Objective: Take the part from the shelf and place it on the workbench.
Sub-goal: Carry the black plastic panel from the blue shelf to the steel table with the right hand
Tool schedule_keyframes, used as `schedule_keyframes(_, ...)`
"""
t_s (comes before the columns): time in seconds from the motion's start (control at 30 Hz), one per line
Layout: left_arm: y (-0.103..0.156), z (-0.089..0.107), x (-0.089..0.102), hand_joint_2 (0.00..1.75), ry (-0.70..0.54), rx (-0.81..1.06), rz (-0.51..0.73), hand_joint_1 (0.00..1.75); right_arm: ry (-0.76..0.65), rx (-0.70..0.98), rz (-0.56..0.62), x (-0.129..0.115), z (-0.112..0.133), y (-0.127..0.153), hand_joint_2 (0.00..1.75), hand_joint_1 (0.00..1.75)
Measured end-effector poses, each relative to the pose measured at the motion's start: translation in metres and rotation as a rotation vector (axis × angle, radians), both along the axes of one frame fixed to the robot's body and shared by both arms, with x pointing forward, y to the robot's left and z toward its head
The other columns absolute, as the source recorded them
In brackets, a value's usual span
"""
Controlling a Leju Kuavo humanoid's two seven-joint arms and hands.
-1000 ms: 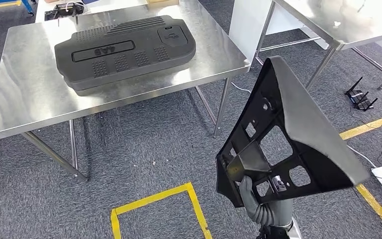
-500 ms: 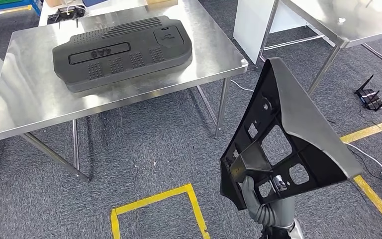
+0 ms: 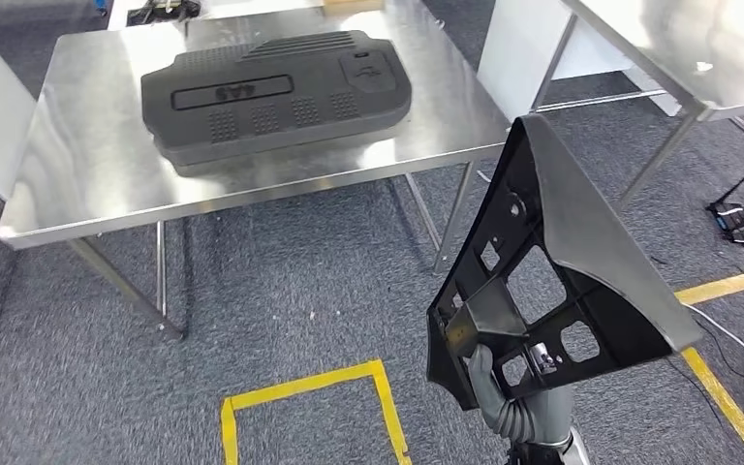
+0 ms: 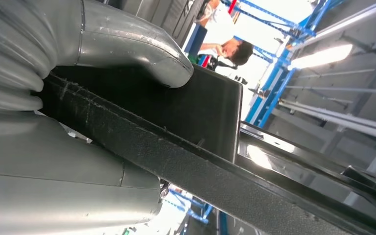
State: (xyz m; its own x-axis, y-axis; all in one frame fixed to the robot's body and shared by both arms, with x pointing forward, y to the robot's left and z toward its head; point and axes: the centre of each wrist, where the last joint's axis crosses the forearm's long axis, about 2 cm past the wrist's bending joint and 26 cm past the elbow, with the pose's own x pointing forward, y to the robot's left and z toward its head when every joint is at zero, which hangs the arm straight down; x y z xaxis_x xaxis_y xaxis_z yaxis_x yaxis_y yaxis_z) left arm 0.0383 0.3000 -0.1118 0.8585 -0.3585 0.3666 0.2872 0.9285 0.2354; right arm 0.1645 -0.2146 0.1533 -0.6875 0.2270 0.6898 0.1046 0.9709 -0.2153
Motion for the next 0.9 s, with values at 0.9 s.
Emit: schedule_keyframes(0.9, -0.0047, 0.0001, 0.0012, 1.75, -0.007, -0.008, -0.014, 0.00, 0.000, -0.010, 0.000, 0.0000, -0.0001, -0.0007, 1.75, 1.66)
